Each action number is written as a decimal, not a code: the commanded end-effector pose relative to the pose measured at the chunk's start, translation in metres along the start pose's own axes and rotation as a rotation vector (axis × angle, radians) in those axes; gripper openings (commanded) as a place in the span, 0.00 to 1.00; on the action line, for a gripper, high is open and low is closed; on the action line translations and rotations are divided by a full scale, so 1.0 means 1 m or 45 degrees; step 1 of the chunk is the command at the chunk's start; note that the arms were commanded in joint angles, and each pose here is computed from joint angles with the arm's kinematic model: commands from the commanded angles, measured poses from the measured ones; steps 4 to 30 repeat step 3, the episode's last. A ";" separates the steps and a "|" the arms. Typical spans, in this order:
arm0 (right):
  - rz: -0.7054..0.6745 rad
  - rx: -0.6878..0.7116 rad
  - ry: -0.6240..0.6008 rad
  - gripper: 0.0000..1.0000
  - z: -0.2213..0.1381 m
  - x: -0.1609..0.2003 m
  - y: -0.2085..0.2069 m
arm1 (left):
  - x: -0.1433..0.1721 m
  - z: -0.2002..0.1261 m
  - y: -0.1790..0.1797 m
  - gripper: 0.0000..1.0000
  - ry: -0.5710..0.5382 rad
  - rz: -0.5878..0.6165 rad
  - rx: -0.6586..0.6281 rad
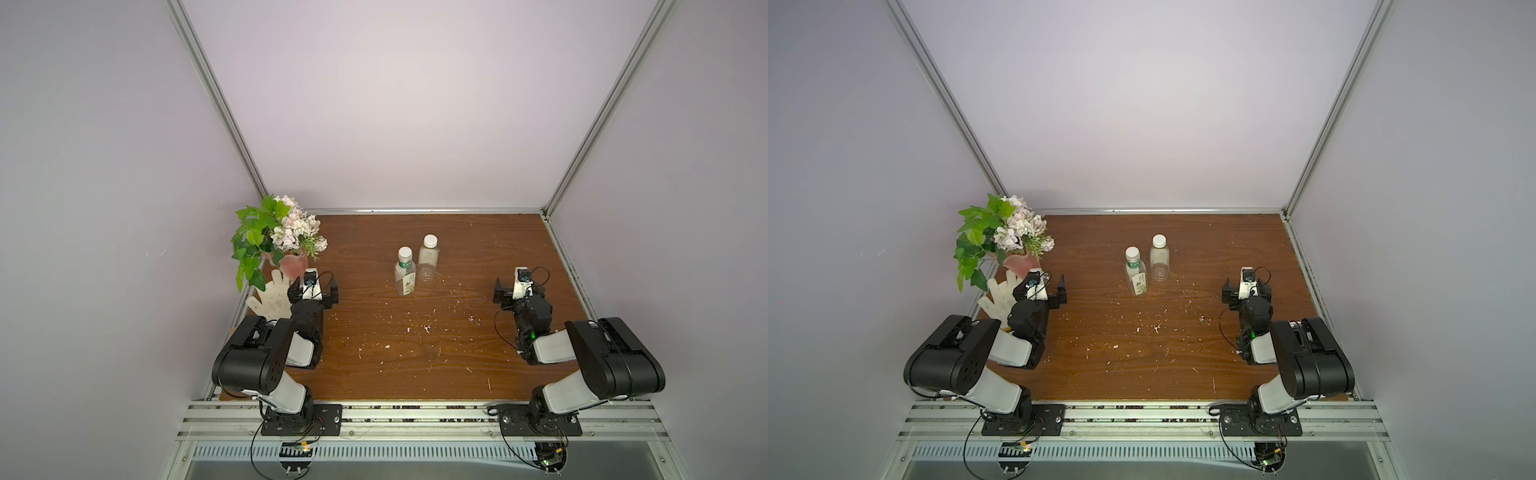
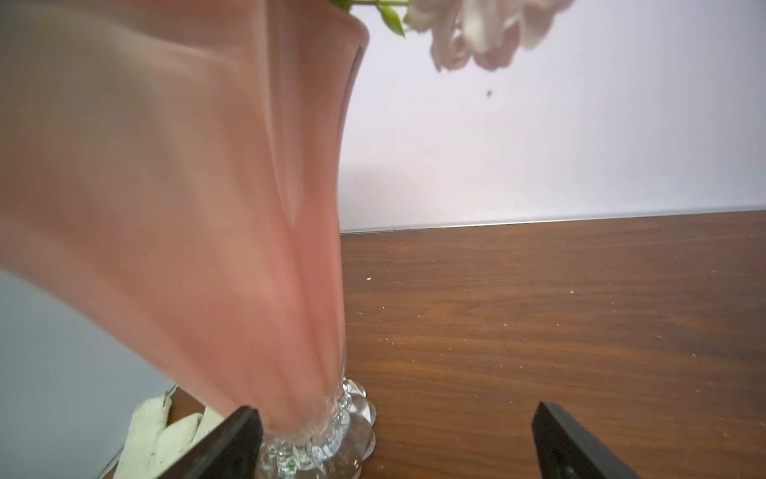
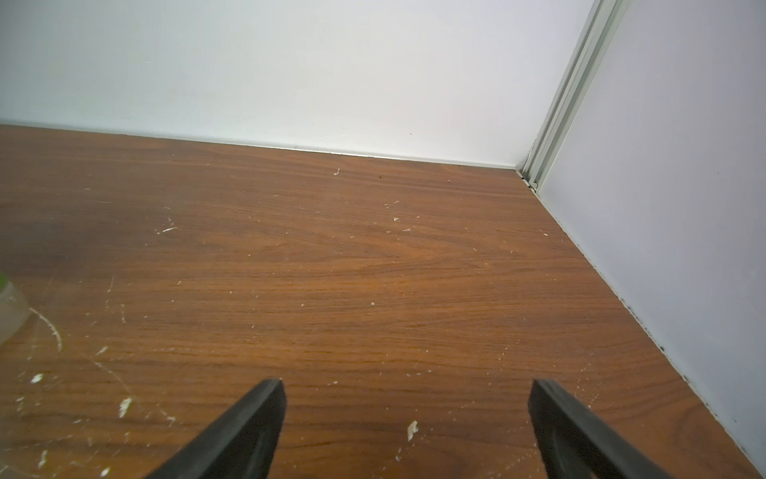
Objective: Screw on the bottle caps
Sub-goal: Reset both arms
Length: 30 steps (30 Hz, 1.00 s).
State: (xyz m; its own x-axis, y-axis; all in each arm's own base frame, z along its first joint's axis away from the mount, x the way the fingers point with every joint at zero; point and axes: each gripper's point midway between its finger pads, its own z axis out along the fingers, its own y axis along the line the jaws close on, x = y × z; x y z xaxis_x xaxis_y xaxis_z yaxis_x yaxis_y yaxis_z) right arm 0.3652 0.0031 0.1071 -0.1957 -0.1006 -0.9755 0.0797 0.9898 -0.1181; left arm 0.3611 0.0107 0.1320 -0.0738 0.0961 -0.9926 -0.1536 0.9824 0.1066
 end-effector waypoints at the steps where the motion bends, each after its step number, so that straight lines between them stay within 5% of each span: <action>1: 0.033 -0.005 -0.070 0.99 0.002 -0.017 0.000 | 0.002 0.000 0.000 0.99 0.013 -0.017 0.028; 30: 0.034 -0.003 -0.072 0.99 0.002 -0.018 -0.001 | 0.000 -0.007 0.000 0.99 -0.014 -0.011 0.037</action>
